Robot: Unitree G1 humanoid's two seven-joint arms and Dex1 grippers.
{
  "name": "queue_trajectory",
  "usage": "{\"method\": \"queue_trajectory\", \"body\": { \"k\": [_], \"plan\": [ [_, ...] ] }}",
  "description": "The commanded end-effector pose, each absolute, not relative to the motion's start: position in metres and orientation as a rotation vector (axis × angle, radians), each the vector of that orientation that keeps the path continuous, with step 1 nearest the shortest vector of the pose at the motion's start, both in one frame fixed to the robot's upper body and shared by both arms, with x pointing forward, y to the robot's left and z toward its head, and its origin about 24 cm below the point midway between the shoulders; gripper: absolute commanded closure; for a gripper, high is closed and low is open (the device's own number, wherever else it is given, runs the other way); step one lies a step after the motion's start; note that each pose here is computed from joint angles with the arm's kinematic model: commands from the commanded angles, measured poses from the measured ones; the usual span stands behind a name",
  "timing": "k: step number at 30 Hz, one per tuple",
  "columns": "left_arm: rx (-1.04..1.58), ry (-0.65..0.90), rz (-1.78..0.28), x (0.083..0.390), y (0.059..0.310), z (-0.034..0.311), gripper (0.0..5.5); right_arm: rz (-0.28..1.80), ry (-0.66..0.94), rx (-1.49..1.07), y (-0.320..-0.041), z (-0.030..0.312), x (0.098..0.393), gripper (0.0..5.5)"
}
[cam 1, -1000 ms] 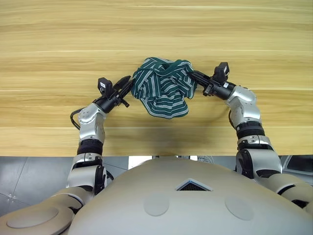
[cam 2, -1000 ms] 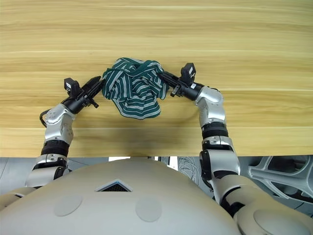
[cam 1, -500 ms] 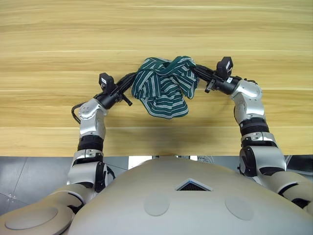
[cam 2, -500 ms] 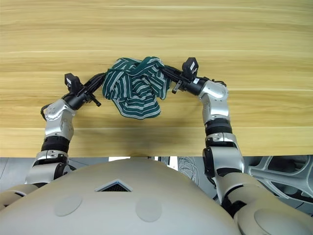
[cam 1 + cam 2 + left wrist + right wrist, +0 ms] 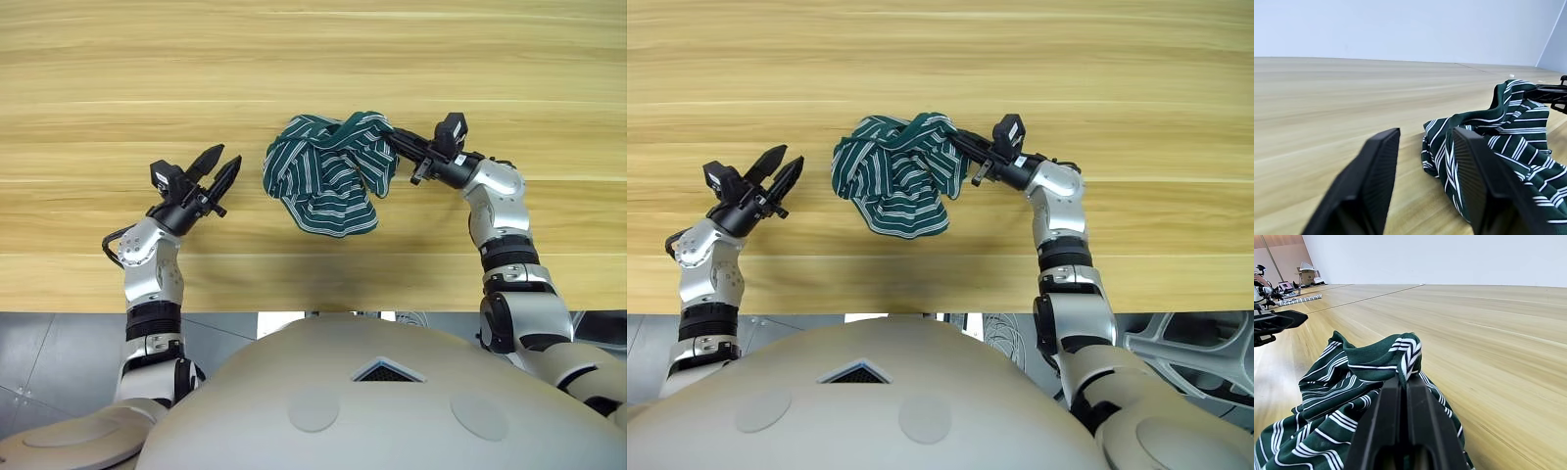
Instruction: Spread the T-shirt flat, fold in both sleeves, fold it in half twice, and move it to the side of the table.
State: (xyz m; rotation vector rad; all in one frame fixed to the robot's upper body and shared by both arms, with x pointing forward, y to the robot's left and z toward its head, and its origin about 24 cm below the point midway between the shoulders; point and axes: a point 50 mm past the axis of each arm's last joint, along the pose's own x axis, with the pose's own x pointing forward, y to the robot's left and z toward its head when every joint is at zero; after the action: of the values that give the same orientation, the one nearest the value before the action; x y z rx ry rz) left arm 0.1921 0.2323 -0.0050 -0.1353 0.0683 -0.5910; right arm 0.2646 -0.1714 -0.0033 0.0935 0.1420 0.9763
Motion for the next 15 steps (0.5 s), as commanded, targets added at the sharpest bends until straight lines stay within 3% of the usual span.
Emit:
{"method": "queue_trajectory", "body": {
  "k": [1,12,15],
  "plan": [
    [-0.144,0.199,-0.603,0.193,0.219,-0.026,3.03,0.979,0.144,0.086,-0.17,-0.002,0.267,5.5],
    [-0.176,0.331,-0.622,0.205,0.198,-0.05,3.03,0.994,0.157,0.079,-0.163,-0.004,0.266,5.5],
    [-0.19,0.323,-0.628,0.206,0.198,-0.049,3.53,0.995,0.159,0.077,-0.16,-0.004,0.266,5.5]
  ]
}}
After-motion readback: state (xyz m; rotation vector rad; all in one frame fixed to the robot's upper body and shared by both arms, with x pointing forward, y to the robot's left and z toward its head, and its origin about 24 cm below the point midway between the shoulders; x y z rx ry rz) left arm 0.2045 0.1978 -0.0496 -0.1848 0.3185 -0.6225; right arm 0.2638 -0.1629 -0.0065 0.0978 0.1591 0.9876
